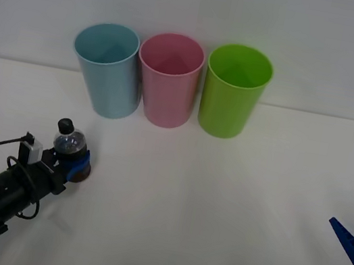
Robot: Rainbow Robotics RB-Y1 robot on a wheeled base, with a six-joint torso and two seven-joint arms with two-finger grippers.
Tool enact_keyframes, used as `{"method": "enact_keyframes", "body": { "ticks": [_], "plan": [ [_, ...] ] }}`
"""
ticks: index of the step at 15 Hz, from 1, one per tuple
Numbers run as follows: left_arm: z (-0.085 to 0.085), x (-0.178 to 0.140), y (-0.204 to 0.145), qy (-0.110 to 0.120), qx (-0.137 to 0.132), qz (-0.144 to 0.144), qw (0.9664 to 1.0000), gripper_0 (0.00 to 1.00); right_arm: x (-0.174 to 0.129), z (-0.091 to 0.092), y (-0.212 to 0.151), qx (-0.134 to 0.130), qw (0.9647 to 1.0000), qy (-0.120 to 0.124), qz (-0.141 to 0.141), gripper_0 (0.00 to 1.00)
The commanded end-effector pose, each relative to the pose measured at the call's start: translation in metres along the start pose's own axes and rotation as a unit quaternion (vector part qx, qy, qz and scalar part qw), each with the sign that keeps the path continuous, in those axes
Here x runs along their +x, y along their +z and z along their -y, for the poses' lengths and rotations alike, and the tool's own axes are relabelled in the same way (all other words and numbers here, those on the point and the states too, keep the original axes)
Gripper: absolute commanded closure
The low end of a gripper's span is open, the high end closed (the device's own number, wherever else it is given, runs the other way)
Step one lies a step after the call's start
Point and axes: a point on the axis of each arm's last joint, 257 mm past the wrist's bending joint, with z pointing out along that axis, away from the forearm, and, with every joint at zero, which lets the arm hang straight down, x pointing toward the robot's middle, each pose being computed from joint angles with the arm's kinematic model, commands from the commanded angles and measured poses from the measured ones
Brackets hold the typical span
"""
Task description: Grasp the object on the table and drop it into the matching bin: aluminum can to the light blue bin, PET bottle to the pink bin.
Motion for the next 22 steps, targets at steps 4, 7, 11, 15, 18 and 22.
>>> {"method": "enact_keyframes", "body": {
  "ticks": [4,7,11,15,18,22],
  "plan": [
    [-0.001,-0.022,-0.016,-0.003,0.008,0.028,0.9996,1.0,0.0,0.0,0.0,0.0,1.0,0.0,0.0,0.0],
    [0.005,-0.043,-0.025,-0.011,0.009,0.05,0.9986,1.0,0.0,0.0,0.0,0.0,1.0,0.0,0.0,0.0],
    [0.009,-0.096,-0.031,-0.027,-0.001,0.092,0.9954,1.0,0.0,0.0,0.0,0.0,1.0,0.0,0.0,0.0],
    [0.017,-0.151,-0.035,-0.055,0.007,0.126,0.9905,1.0,0.0,0.0,0.0,0.0,1.0,0.0,0.0,0.0],
    [0.016,-0.196,-0.027,-0.068,0.021,0.147,0.9866,1.0,0.0,0.0,0.0,0.0,1.0,0.0,0.0,0.0],
    [0.011,-0.257,-0.007,-0.079,0.05,0.177,0.9797,1.0,0.0,0.0,0.0,0.0,1.0,0.0,0.0,0.0]
  ]
}}
